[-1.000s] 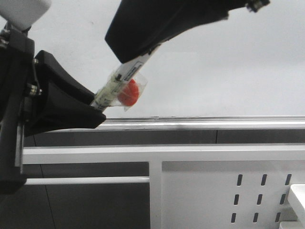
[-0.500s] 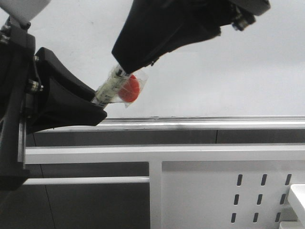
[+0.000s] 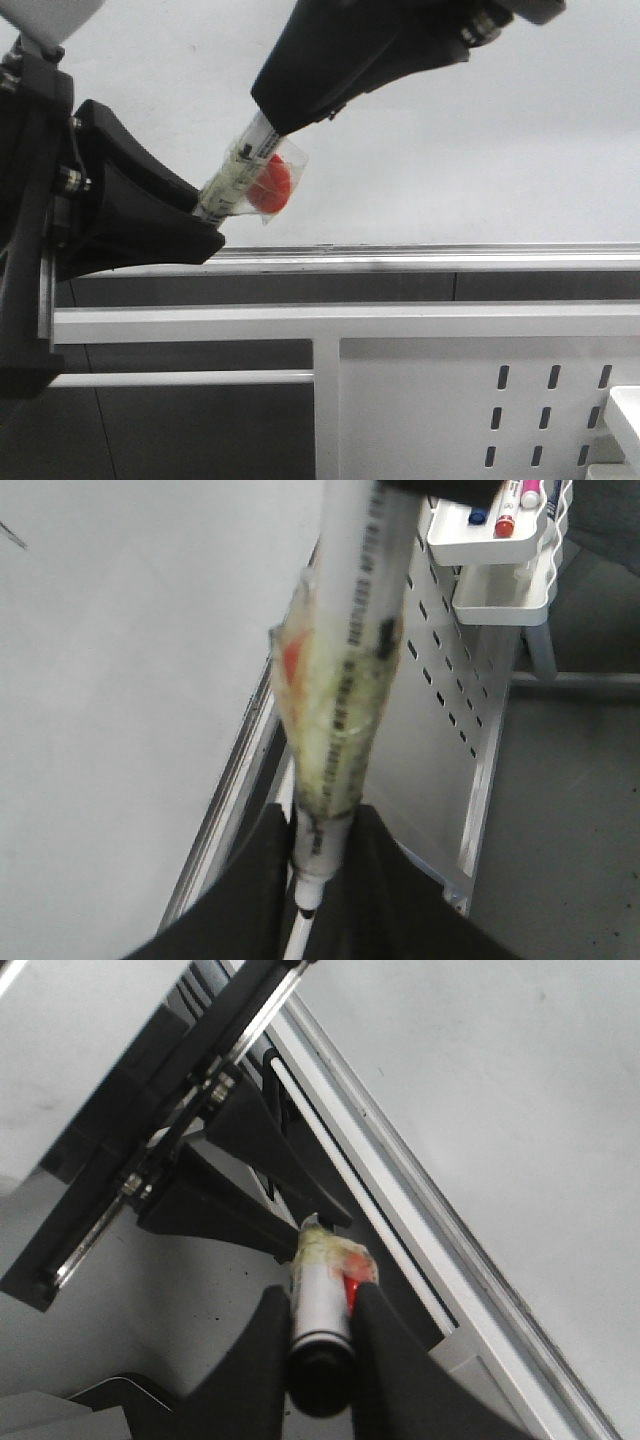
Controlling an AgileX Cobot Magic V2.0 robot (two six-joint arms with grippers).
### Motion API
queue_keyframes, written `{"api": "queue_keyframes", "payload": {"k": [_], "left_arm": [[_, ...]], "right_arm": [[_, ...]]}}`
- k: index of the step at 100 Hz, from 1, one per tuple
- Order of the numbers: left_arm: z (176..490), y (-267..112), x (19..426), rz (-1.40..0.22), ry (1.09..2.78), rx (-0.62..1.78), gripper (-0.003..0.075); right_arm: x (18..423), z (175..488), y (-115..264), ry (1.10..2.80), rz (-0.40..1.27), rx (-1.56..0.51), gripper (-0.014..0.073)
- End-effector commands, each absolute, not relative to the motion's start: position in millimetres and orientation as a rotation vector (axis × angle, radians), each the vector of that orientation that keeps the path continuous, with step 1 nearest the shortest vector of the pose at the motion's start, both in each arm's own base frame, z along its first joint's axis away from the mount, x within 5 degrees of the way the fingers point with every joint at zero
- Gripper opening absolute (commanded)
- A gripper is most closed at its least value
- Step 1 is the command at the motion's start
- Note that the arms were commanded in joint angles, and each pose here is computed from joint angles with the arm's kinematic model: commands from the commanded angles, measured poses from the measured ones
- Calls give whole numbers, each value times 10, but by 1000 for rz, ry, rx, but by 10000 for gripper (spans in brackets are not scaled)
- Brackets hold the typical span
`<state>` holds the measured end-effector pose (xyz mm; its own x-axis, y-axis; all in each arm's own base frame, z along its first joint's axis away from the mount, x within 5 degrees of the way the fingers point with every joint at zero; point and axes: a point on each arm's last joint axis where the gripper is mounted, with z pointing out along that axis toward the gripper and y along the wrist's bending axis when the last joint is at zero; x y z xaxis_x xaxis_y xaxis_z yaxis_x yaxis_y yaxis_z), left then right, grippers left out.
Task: Write number 1 on whiteboard
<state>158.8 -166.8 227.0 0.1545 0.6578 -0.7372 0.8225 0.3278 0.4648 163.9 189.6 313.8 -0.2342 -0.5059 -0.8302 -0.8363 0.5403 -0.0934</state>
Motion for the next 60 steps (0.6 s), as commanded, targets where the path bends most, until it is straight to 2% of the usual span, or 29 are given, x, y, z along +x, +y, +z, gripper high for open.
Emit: {"api": "queue_keyframes", "payload": {"k": [1,5,21,29,49,60], "left_arm": [[2537,-1746,1571,-352,1494,1225,34],[2579,-1732,1568,-384,1511,1165,75],[2783,-1638,1497,-435,1488,1037,321],[2830,-1576,1448,-432,1480,1018,386],[2889,-1361,1270,-518,1501,858,400],[2874,-1238,1218,-568,1520,741,382]], "right_arm": [[1672,3328,1885,1875,557,-940,-74],[1695,3321,1860,1891,552,-925,-74],[1735,3333,1711,1898,522,-866,-74],[1716,3375,1603,1868,510,-819,-74],[1574,3520,1227,1783,460,-693,-69],[1410,3553,1052,1688,382,-708,-69]]}}
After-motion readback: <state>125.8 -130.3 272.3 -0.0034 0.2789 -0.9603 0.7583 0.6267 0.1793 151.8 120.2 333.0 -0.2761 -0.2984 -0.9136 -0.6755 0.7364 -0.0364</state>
